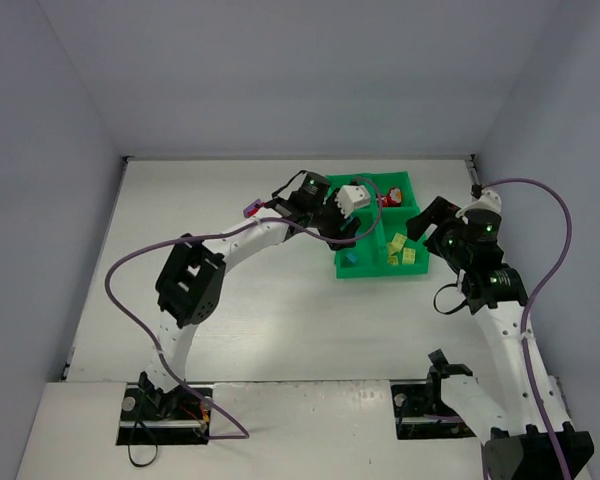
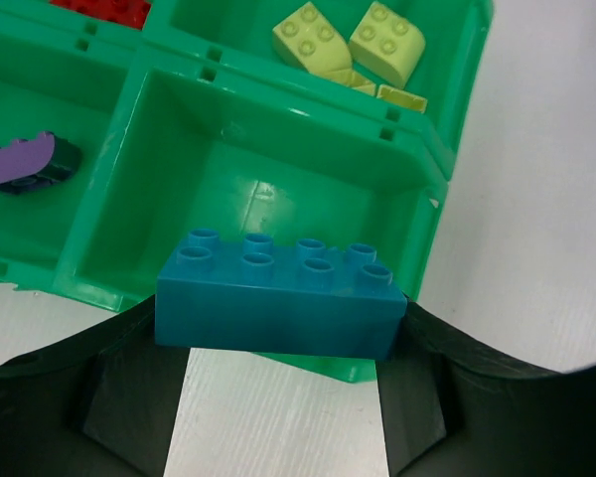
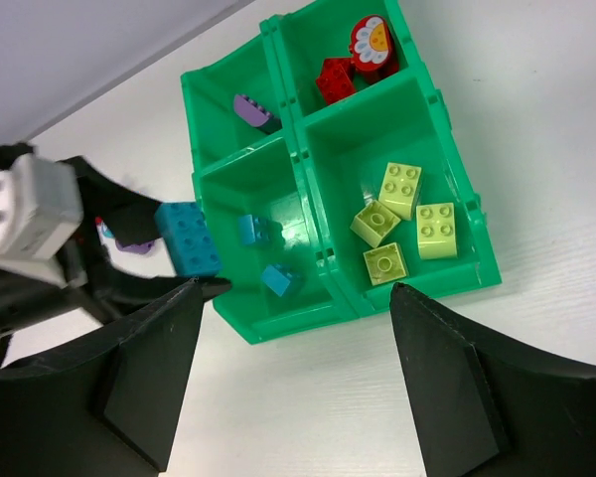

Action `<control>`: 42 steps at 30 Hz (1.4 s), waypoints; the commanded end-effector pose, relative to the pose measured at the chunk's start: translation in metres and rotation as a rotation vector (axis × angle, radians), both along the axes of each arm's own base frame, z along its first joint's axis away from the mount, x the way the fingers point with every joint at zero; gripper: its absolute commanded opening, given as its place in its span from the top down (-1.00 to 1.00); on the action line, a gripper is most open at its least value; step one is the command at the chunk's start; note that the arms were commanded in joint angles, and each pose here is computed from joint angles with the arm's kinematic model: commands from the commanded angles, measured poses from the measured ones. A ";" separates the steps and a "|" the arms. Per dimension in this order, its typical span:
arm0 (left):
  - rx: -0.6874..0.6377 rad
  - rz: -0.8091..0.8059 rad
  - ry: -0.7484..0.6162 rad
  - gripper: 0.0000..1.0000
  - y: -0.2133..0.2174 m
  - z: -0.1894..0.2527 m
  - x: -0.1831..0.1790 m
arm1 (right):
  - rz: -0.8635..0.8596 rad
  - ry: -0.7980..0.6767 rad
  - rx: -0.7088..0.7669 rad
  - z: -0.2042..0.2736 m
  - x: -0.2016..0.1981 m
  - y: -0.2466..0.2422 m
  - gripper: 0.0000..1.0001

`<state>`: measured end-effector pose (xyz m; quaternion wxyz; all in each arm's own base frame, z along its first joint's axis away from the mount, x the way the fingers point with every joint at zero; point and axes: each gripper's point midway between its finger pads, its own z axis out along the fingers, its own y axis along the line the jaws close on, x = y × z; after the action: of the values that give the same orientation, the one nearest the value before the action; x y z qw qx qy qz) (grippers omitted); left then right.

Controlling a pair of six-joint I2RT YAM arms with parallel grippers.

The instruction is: Sort the legos into containers by color

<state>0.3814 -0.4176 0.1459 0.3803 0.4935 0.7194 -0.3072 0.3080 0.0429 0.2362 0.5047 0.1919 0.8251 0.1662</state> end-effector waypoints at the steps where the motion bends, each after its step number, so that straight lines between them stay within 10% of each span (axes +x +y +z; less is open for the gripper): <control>1: -0.036 0.050 -0.096 0.39 -0.007 0.040 0.022 | -0.003 -0.046 0.004 0.014 -0.002 -0.001 -0.45; 13: -0.058 0.164 -0.154 -0.41 0.002 0.070 0.035 | 0.029 -0.021 -0.019 0.007 -0.006 0.001 -0.48; 24: -0.130 0.156 -0.136 -0.46 -0.006 0.080 0.031 | 0.048 -0.002 -0.025 0.000 -0.004 0.003 -0.49; 33: -0.256 0.598 -0.126 -0.46 0.102 0.131 0.083 | 0.075 0.003 -0.008 0.000 -0.002 0.008 -0.51; 42: -0.072 1.083 0.032 -0.68 0.225 0.090 0.104 | 0.094 0.027 -0.008 -0.011 0.001 0.011 -0.51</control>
<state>0.4924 -0.2083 0.2257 0.4967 0.1039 0.8515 -0.1324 0.2997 0.0528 0.2185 0.4689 0.1643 0.8497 0.1765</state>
